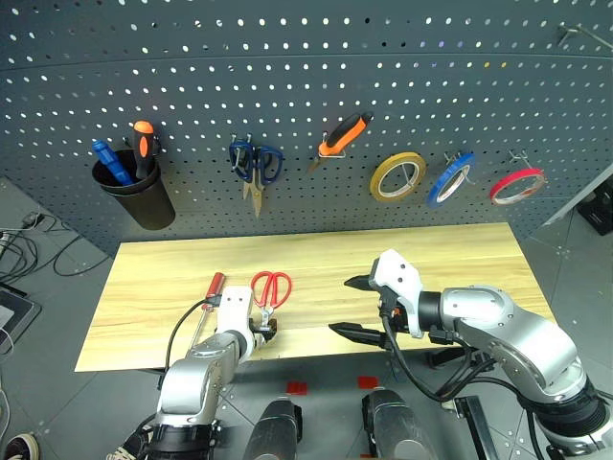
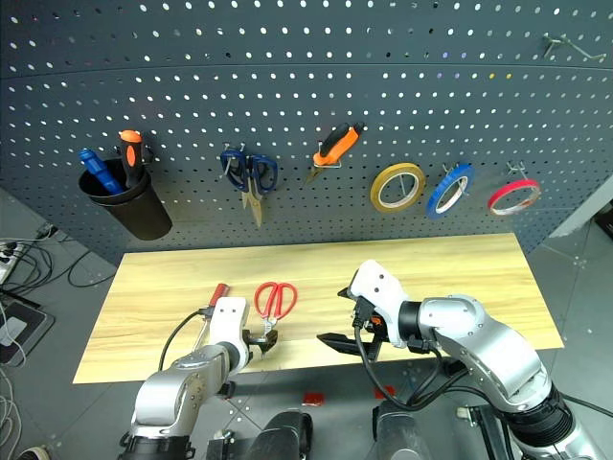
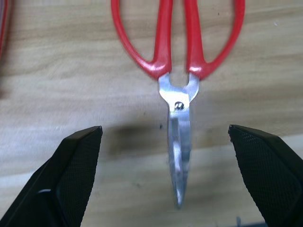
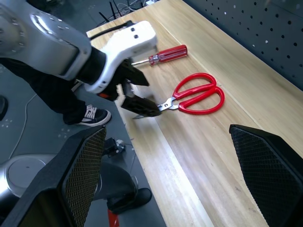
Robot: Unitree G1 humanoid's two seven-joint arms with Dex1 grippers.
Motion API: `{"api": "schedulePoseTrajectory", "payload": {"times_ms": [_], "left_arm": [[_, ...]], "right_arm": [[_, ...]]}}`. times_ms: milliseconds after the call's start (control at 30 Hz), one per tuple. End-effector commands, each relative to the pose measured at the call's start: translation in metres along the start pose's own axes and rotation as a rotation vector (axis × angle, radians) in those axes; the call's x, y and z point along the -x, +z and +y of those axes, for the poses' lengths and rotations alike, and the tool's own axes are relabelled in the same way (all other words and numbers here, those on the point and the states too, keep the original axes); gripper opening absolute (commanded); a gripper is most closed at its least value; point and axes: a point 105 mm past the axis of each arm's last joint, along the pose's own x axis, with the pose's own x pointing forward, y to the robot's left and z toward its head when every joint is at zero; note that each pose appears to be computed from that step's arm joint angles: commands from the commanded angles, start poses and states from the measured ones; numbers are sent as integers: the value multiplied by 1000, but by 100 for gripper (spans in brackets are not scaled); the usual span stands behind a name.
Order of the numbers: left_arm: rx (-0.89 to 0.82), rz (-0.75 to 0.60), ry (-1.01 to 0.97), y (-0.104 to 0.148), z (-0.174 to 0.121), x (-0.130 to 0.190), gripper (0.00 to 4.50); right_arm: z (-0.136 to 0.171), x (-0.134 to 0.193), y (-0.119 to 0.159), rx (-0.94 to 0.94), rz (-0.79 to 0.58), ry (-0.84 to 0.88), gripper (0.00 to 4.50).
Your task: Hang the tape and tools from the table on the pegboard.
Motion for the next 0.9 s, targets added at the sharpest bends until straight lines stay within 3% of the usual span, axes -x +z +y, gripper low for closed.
{"api": "schedulePoseTrajectory", "payload": {"times_ms": [33,333,767,800,900], "left_arm": [[2,-13,31,5,5,-5,450],[-3,6,41,9,7,-23,450],[-68,35,-9,-3,9,-35,52],[-95,12,-25,0,8,-34,29],[-152,-63,-62,7,7,-27,28]], "right_arm": [[2,5,9,22,-31,-4,445],[5,6,9,-21,-34,12,445],[3,8,10,3,-14,-15,450],[2,8,10,6,-12,-20,450],[1,9,10,12,-10,-28,450]]}}
